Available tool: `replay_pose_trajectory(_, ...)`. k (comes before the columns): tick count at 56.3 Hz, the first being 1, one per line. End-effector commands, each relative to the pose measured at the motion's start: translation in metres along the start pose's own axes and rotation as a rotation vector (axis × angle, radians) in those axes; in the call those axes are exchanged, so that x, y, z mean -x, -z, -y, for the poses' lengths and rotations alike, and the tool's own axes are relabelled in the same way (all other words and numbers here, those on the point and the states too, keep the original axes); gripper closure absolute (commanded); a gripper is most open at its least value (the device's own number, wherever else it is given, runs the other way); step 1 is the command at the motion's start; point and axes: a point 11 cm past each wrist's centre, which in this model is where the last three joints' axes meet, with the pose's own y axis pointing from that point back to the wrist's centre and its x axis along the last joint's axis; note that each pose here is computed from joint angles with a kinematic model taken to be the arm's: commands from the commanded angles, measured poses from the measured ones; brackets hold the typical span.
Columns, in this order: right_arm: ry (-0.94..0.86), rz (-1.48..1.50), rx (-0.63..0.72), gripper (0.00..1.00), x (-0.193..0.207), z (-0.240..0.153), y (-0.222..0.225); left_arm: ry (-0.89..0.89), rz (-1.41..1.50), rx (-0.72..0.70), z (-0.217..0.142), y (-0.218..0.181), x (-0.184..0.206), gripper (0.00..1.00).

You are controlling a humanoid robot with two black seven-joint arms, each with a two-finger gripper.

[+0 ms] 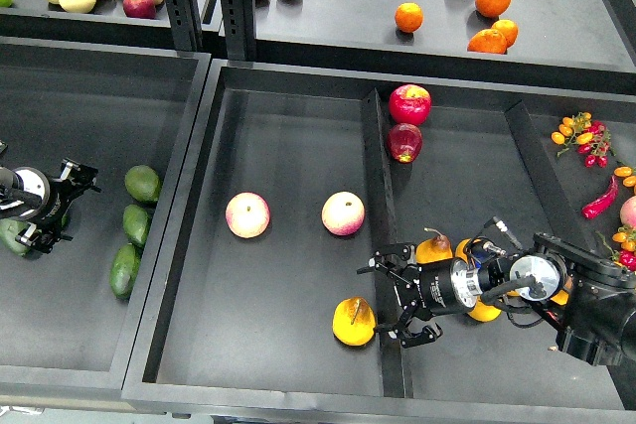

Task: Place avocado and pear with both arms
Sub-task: 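Lower the right gripper over the yellow pear and close on it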

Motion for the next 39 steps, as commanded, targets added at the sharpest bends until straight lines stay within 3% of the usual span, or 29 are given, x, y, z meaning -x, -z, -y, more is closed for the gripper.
replay_pose_trajectory(1, -0.006, 0.002, 0.008, 0.01, -0.001, 0.002, -0.004, -0.001, -0.011, 0.006, -0.001, -0.001, -0.003, 0.01)
replay_pose_trajectory(14, -0.013, 0.014, 0.007, 0.01, -0.002, 0.008, -0.004, 0.005, -0.025, 0.014, -0.002, -0.001, -0.003, 0.01)
replay_pose_trajectory(32, -0.034, 0.034, -0.005, 0.15, -0.008, 0.010, -0.003, 0.004, -0.027, 0.015, -0.002, -0.001, -0.003, 0.01)
replay_pose_trajectory(39, -0.020, 0.032, -0.002, 0.15, -0.002, 0.016, -0.002, 0.005, -0.028, 0.013, -0.002, 0.000, -0.003, 0.01)
